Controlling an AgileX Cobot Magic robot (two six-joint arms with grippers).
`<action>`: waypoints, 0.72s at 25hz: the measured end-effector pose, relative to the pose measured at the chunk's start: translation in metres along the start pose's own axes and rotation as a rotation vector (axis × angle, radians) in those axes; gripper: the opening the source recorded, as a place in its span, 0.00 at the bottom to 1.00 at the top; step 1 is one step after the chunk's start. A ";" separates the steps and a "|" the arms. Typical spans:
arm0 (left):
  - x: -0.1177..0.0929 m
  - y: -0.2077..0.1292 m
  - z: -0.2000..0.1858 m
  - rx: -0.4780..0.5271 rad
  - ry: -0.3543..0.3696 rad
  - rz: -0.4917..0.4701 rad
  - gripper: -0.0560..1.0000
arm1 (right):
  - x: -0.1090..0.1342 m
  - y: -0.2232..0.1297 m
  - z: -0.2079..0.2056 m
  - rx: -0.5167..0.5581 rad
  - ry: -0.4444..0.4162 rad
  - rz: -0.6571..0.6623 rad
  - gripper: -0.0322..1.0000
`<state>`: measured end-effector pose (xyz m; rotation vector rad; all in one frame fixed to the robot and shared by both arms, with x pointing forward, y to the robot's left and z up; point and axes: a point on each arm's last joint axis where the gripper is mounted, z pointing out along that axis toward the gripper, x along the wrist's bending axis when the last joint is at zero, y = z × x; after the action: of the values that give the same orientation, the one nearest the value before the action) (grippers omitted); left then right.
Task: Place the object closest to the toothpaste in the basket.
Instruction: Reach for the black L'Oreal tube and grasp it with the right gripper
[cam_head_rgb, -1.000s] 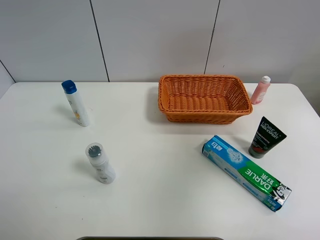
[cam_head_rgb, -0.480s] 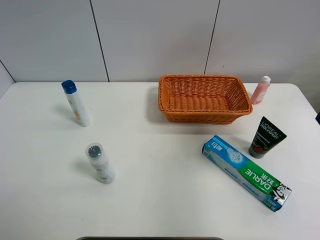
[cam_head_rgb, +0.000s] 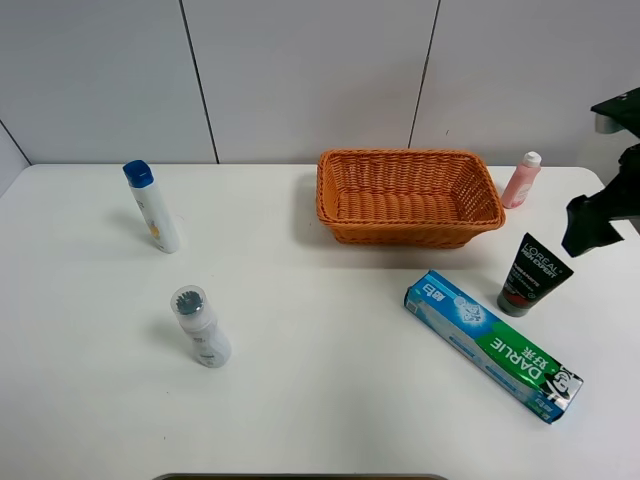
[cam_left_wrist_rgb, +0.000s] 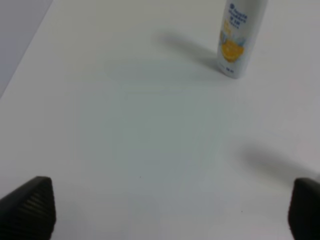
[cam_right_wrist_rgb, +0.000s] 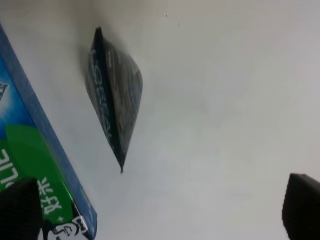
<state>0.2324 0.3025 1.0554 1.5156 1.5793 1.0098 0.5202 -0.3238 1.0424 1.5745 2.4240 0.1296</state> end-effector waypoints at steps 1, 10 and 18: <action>0.000 0.000 0.000 0.000 0.000 0.000 0.94 | -0.001 0.002 0.008 0.013 0.010 -0.001 0.99; 0.000 0.000 0.000 0.000 0.000 0.000 0.94 | 0.002 0.009 0.061 0.083 0.091 -0.002 0.99; 0.000 0.000 0.000 0.000 0.000 0.000 0.94 | 0.018 0.021 0.090 0.085 0.110 -0.057 0.99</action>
<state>0.2324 0.3025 1.0554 1.5156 1.5793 1.0098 0.5552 -0.3042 0.9568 1.5703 2.5884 0.1072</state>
